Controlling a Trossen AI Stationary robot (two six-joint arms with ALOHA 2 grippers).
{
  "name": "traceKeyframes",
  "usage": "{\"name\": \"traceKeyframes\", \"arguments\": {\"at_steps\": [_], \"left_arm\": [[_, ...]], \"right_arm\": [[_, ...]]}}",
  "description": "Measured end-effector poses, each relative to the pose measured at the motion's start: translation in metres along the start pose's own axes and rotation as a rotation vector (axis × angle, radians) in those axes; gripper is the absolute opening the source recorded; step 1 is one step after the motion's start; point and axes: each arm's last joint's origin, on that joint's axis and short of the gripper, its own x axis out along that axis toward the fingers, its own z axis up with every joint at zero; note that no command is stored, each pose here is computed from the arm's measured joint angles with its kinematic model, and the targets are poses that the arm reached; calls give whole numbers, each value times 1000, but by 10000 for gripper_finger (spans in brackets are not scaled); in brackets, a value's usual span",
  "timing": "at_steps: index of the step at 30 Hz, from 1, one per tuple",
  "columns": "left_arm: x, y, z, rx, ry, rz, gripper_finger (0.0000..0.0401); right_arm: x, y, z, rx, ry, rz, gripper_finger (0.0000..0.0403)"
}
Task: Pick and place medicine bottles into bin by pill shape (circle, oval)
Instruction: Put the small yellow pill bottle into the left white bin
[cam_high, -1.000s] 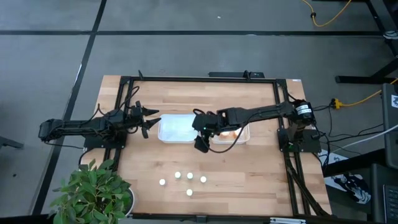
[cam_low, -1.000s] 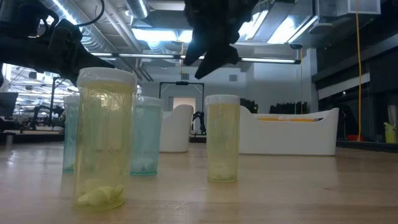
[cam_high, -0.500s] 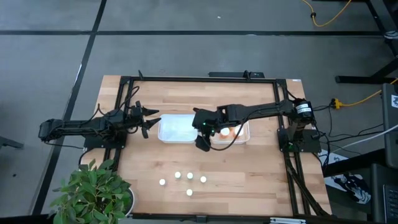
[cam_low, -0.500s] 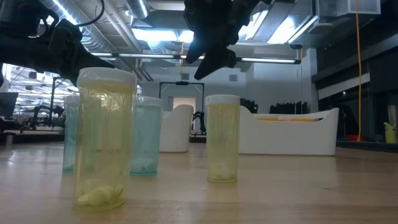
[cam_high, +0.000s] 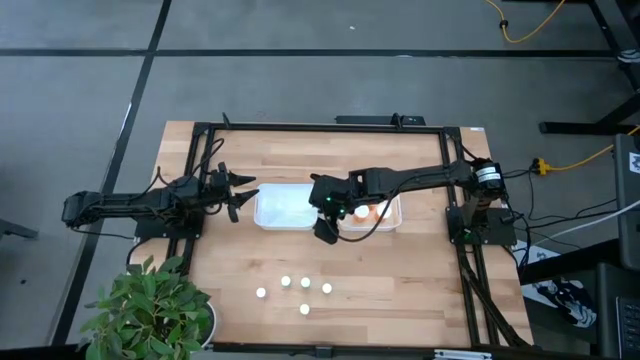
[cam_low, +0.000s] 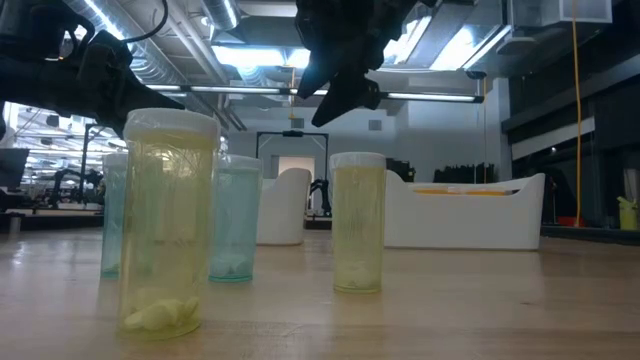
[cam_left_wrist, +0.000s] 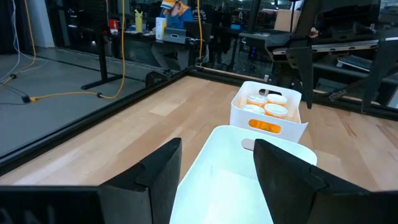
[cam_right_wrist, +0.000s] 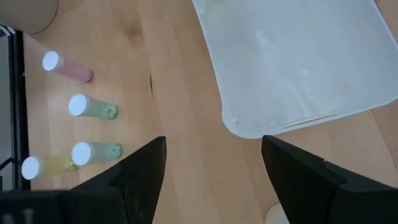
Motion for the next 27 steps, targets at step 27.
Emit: {"name": "traceKeyframes", "arguments": {"at_steps": [27], "left_arm": [[0, 0, 0, 0, -1, 0, 194]], "right_arm": [[2, 20, -4, 18, -82, -92, 266]]}}
